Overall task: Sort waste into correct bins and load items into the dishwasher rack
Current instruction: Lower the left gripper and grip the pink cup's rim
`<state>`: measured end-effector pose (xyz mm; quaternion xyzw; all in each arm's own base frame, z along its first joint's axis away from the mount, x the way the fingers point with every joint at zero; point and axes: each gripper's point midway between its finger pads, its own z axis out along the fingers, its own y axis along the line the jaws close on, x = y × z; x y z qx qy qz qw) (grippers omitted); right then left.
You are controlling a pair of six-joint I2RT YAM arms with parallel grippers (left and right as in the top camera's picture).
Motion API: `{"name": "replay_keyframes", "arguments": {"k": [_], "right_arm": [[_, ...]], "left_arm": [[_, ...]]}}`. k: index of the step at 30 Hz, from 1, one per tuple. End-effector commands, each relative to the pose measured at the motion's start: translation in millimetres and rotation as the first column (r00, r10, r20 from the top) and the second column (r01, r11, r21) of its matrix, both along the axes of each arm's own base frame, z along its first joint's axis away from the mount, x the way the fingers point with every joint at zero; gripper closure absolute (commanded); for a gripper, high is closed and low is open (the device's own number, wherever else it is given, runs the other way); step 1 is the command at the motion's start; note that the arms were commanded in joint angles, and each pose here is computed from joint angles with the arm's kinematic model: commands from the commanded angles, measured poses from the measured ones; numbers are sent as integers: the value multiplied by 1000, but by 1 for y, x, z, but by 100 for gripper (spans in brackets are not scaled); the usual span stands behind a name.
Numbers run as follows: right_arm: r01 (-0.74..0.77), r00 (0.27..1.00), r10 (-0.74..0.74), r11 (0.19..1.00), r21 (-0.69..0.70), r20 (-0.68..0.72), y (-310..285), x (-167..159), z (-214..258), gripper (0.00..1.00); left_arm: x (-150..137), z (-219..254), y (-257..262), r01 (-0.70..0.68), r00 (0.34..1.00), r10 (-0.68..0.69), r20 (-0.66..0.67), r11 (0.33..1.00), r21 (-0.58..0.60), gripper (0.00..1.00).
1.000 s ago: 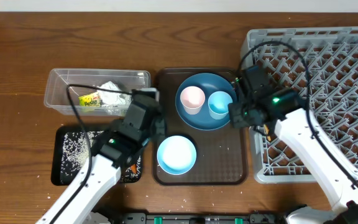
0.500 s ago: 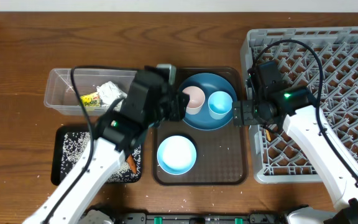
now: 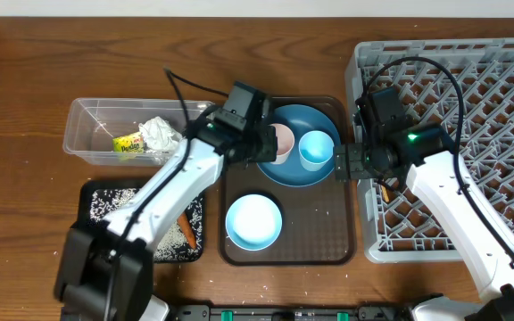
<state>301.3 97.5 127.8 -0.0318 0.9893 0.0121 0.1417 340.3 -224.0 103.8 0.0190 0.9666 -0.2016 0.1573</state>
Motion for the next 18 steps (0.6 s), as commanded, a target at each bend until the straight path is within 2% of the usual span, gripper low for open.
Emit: {"name": "replay_keyframes", "arguments": {"k": [1, 11, 18], "right_arm": [[15, 1000, -15, 1000, -4, 14, -4, 1, 4, 1], [15, 1000, -15, 1000, -4, 14, -4, 1, 4, 1], [15, 1000, -15, 1000, -4, 14, -4, 1, 4, 1]], "left_arm": [[6, -5, -4, 1, 1000, -1, -5, 1000, -2, 65], [12, -16, 3, -32, 999, 32, -3, 998, 49, 67], [22, -19, 19, -84, 996, 78, 51, 988, 129, 67]]}}
